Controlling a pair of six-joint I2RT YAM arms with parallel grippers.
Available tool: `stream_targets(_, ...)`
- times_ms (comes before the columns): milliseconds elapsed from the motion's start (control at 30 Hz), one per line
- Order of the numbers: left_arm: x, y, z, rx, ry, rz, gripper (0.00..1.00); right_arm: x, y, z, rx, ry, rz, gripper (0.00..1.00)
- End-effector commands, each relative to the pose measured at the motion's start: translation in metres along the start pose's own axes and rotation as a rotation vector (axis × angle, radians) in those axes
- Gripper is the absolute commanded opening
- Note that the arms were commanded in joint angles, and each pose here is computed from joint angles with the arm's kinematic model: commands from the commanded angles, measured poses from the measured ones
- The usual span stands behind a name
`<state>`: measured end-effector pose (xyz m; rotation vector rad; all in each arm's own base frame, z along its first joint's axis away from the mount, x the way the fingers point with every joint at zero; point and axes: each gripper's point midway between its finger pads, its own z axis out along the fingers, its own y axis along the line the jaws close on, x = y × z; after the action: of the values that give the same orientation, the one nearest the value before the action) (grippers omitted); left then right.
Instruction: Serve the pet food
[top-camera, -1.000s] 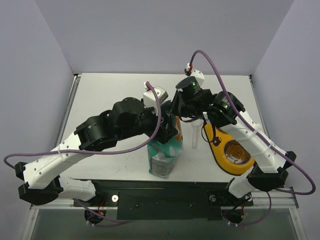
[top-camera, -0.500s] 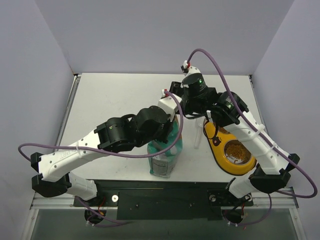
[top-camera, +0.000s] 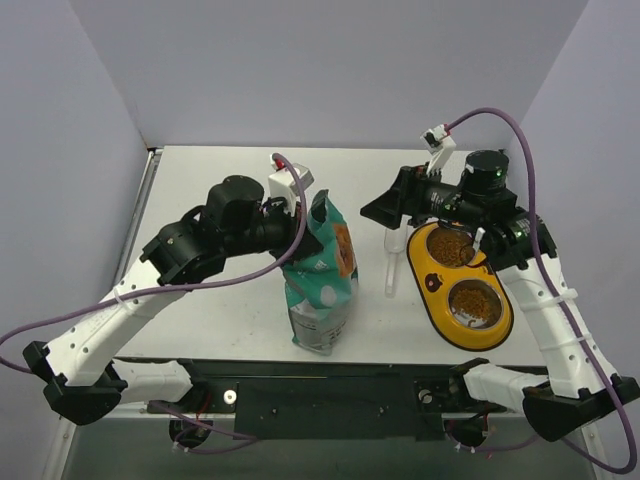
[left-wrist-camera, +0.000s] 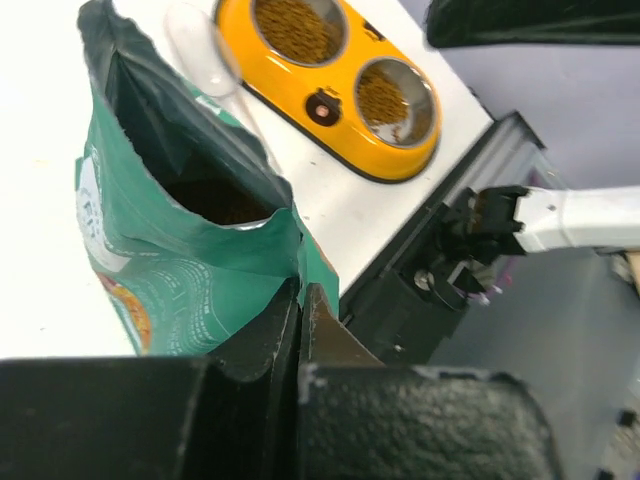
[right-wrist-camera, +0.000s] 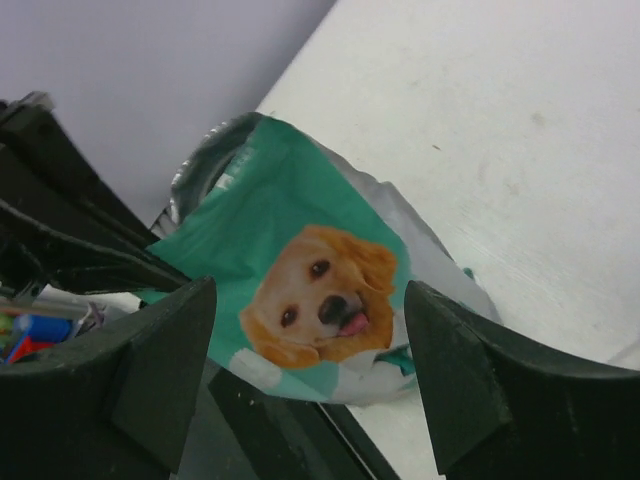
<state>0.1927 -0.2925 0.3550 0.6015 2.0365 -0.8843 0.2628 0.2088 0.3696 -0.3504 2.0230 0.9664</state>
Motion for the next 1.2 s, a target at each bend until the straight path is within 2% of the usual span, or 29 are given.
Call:
stream_targets(0,-0.054,-0.06,-0.024,0.389,-0.119,0.04,0.0,-0.034,0.055,0.012,-0.42,-0.212,-0.171,0.71)
stream_targets(33,-0.054,-0.068,-0.03,0.451,-0.102,0.043,0.0,-0.026,0.056,0.016,-0.462,-0.195,-0.087,0.71)
stream_targets(67,-0.053,-0.07,-0.028,0.475,-0.087,0.043,0.0,-0.037,0.062,0.018,-0.501,-0.242,-0.106,0.71)
stream_targets(233,-0.045,-0.083,-0.031,0.583,-0.029,0.015,0.0,-0.029,0.045,0.037,-0.525,-0.158,-0.072,0.71)
stream_targets(467,-0.053,-0.061,-0.03,0.519,-0.017,-0.029,0.0,-0.017,0.056,0.024,-0.619,-0.149,-0.019,0.7)
stream_targets(733,-0.046,-0.047,-0.024,0.553,0.001,-0.113,0.0,-0.034,0.087,0.007,-0.778,-0.188,0.067,0.69)
stream_targets(900,-0.048,-0.047,-0.03,0.547,-0.021,-0.104,0.0,-0.01,0.065,0.034,-0.67,-0.12,0.034,0.65)
stream_targets(1067,-0.046,-0.043,-0.03,0.523,-0.016,-0.12,0.0,0.017,0.055,0.041,-0.596,-0.037,0.023,0.61)
stream_targets(1100,-0.045,-0.042,-0.03,0.517,-0.011,-0.123,0.0,0.017,0.053,0.038,-0.573,-0.059,-0.03,0.62)
stream_targets(1133,-0.046,-0.041,-0.031,0.508,-0.021,-0.119,0.0,0.032,0.045,0.039,-0.52,0.004,0.006,0.62)
stream_targets(1167,-0.047,-0.037,-0.029,0.479,-0.031,-0.122,0.0,0.03,0.039,0.038,-0.475,-0.012,-0.076,0.65)
